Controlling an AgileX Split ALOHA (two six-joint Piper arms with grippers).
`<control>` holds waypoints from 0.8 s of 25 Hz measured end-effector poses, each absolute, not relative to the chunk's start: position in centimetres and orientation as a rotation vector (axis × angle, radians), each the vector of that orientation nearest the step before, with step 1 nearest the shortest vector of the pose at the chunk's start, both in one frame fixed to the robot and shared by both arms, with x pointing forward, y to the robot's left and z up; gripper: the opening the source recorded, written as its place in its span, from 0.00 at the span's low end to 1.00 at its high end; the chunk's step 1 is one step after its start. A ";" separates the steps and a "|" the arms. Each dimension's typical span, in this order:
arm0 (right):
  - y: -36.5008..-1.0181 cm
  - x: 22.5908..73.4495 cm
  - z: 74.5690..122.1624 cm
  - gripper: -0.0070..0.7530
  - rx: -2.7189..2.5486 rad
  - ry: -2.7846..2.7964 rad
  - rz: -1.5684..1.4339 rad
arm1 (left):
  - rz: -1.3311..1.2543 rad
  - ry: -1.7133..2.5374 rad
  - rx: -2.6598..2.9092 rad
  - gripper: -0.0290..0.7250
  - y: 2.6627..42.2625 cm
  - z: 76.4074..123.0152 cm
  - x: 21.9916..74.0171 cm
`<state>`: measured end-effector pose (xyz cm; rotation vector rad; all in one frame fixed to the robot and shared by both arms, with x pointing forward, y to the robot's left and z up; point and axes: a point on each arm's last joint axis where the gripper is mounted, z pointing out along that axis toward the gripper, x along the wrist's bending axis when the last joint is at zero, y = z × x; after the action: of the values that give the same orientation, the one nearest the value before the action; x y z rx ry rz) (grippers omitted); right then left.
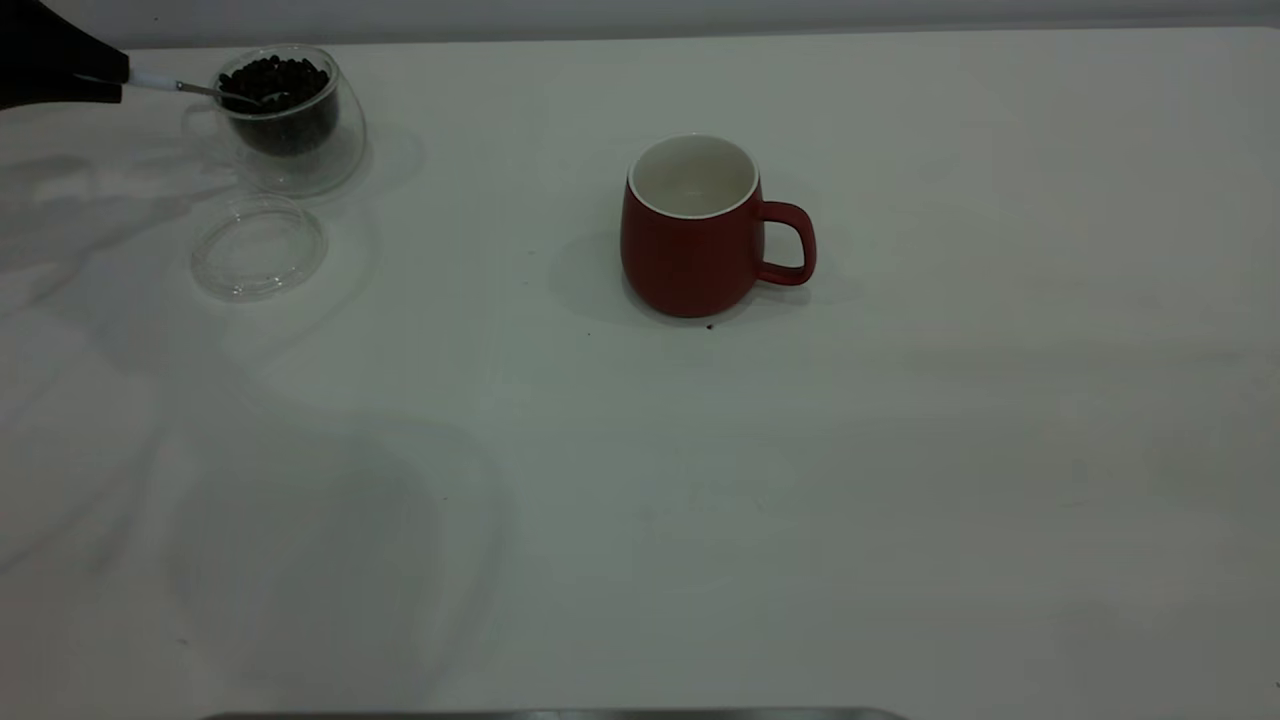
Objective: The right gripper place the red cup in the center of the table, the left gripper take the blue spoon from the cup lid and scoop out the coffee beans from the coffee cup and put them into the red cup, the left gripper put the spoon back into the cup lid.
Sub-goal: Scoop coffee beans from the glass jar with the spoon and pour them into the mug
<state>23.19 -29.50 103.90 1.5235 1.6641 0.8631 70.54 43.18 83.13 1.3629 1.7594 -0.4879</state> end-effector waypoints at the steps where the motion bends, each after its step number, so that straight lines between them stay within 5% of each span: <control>1: -29.5 23.2 103.9 0.79 1.524 1.664 0.863 | -0.492 1.757 1.351 0.20 43.2 83.2 70.6; 20: -29.5 23.2 103.9 0.79 1.524 1.664 0.863 | -0.590 1.715 1.264 0.20 44.1 84.0 69.9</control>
<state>23.19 -29.50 103.90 1.5235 1.6641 0.8631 69.85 44.12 83.96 1.2639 1.7151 -0.5895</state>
